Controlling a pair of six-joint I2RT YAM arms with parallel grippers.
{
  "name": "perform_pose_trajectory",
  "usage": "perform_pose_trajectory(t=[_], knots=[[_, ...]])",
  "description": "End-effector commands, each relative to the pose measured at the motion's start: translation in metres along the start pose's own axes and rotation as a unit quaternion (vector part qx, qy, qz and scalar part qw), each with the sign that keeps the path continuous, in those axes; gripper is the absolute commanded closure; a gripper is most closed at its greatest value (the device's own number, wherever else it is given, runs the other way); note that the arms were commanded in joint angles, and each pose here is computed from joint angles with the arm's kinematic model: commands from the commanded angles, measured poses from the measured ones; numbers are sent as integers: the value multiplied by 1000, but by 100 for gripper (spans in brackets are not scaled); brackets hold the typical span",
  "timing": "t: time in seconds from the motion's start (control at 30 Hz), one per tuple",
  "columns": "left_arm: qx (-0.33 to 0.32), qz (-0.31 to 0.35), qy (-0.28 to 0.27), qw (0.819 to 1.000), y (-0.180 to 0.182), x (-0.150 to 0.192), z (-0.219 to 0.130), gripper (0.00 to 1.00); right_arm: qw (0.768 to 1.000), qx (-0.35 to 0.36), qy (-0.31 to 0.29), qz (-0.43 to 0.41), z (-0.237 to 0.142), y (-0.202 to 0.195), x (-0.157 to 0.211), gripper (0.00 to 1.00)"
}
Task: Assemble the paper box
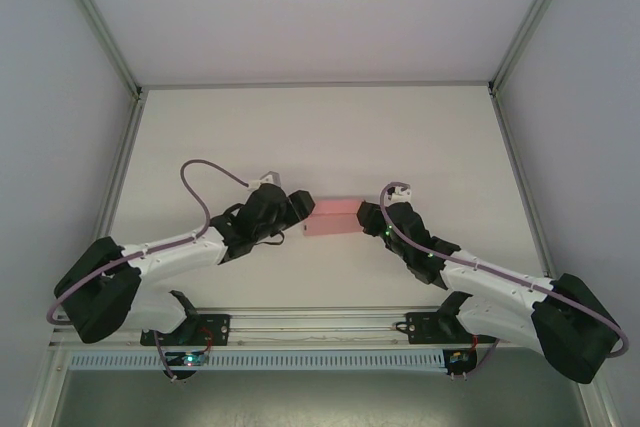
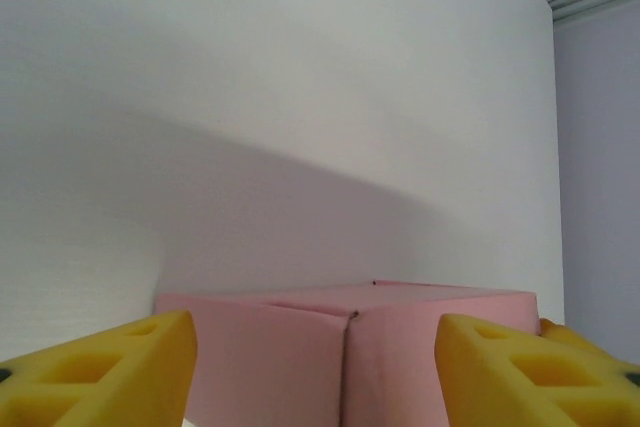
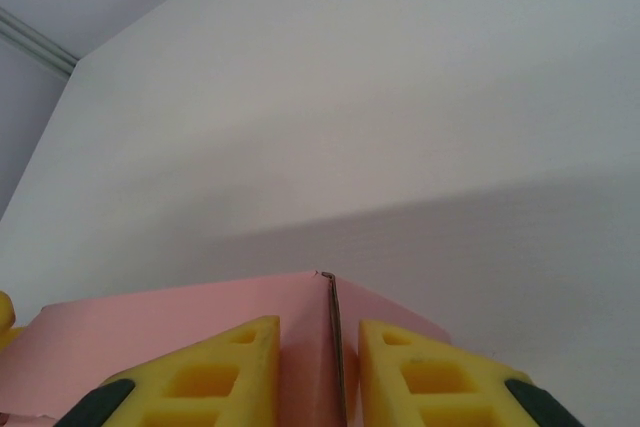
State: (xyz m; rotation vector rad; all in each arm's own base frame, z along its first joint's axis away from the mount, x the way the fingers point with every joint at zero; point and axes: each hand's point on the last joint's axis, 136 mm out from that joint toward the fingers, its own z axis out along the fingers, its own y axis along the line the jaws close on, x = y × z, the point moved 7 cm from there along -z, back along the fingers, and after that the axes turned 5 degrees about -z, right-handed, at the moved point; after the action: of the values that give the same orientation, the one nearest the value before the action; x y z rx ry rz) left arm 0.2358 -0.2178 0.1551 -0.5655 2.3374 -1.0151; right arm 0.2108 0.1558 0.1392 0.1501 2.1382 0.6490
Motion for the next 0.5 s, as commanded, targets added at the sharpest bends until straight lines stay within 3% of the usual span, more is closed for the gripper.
perform_pose_trajectory(t=[0.0,0.2,0.4,0.47], knots=[[4,-3,10,1000,12,5,-3,39,982,126,134,-36,-8,-58,60,75],[-3,7,18,1000,32,14,2,45,982,127,133,-35,-6,-58,59,75],[-24,27,28,999,69,28,8,67,983,117,130,-46,-3,-59,62,76],[-20,40,31,999,80,33,9,68,985,106,124,-52,-1,-59,63,77]])
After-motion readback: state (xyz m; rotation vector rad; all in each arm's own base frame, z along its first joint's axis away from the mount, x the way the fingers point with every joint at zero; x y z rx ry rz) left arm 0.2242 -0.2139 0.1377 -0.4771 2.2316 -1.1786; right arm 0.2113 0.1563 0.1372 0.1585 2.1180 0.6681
